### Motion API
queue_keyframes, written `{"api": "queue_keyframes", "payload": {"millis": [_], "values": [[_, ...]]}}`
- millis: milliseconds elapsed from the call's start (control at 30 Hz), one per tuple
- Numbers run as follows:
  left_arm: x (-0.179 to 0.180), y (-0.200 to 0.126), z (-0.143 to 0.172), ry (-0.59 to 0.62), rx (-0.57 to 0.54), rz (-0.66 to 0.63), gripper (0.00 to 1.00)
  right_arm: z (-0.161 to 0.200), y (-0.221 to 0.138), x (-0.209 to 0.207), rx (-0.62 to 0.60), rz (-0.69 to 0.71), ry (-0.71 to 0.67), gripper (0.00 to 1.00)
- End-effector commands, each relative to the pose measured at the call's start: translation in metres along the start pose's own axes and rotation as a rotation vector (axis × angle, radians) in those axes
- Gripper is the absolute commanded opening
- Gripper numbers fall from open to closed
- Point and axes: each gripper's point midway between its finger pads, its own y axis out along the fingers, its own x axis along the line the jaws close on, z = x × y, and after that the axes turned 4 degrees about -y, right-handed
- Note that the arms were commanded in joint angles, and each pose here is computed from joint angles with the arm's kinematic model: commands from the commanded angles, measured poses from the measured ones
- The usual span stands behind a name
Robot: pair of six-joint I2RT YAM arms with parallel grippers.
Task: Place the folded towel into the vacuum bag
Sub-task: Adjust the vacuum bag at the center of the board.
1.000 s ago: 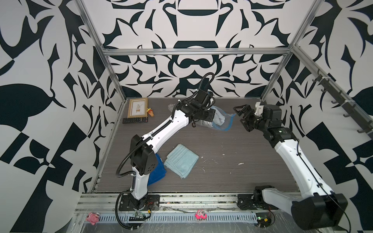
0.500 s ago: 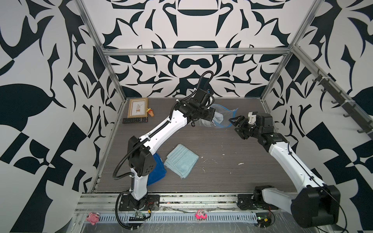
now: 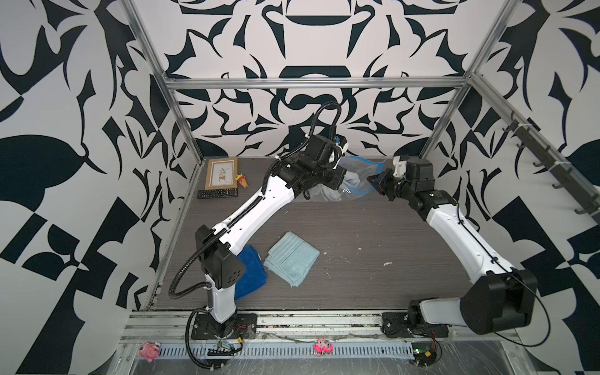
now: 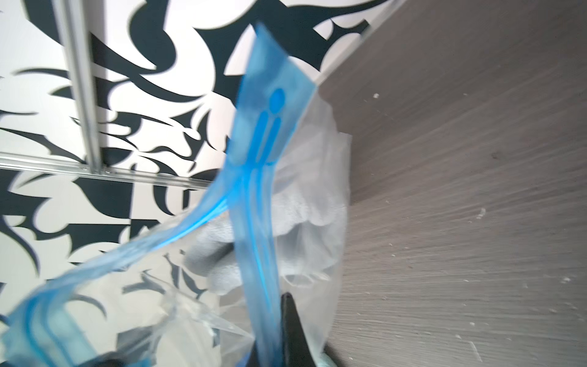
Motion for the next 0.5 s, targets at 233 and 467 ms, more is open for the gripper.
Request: {"api": "queue_keyframes", "payload": {"millis": [233, 467], "values": [[0.011, -0.08, -0.104, 0.092, -0.32, -0.048, 0.0, -0.071, -0.028, 0.115, -0.146, -0.161, -0.17, 0.0], [0.032, -0.077, -0.094, 0.059, -0.314, -0.073, 0.0, -0.082, -0.03, 0.173, -0.179, -0.276, -0.234, 0.0]]}}
